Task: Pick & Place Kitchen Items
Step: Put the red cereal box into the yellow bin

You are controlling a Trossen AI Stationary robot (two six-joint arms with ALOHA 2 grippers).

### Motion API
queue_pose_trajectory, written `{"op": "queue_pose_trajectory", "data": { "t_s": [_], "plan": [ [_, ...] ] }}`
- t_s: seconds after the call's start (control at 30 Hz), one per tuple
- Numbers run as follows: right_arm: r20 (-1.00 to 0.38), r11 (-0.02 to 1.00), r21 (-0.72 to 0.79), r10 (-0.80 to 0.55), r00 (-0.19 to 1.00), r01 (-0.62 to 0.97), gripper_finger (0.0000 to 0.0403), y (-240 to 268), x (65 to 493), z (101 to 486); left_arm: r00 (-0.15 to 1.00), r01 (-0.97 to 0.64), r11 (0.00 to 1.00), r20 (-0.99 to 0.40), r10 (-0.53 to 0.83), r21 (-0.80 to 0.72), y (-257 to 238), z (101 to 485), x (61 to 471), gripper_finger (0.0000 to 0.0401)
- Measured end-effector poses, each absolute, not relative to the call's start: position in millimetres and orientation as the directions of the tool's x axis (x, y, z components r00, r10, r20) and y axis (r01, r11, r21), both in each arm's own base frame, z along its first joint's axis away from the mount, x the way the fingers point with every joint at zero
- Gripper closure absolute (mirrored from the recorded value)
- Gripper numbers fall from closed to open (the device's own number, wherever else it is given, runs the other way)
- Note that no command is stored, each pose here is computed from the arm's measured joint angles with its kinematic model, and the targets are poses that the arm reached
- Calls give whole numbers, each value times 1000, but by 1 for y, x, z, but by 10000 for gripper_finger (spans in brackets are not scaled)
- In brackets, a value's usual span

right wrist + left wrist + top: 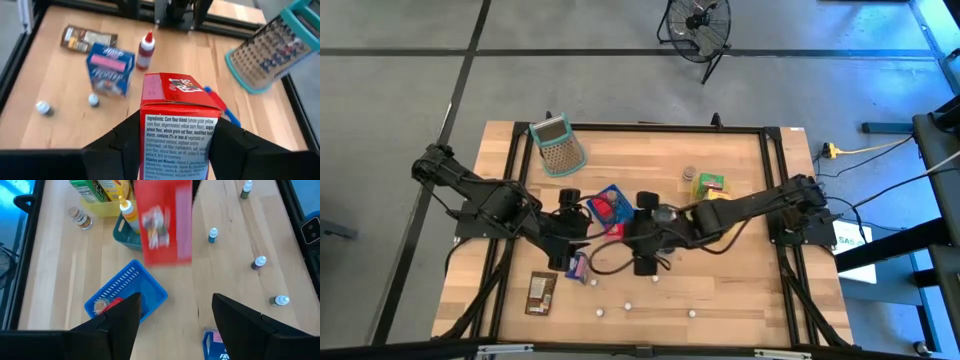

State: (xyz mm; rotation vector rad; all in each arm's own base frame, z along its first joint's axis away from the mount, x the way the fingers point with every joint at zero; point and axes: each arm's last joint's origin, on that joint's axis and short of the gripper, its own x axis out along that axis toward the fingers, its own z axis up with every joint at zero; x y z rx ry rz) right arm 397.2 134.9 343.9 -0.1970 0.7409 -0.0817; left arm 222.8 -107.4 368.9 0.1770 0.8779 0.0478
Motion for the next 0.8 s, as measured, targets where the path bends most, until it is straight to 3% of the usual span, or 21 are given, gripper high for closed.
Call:
{"op": "queue_pose_trajectory", "data": {
  "t_s": [0.33,0.8],
  "plan": [
    [-781,979,-195,-190,595,57,219,135,336,370,639,30,984,-761,114,173,-107,369,223,162],
    [-882,928,-209,-315,349,310,219,116,290,375,668,20,987,-737,105,159,-109,371,225,162]
  ]
}}
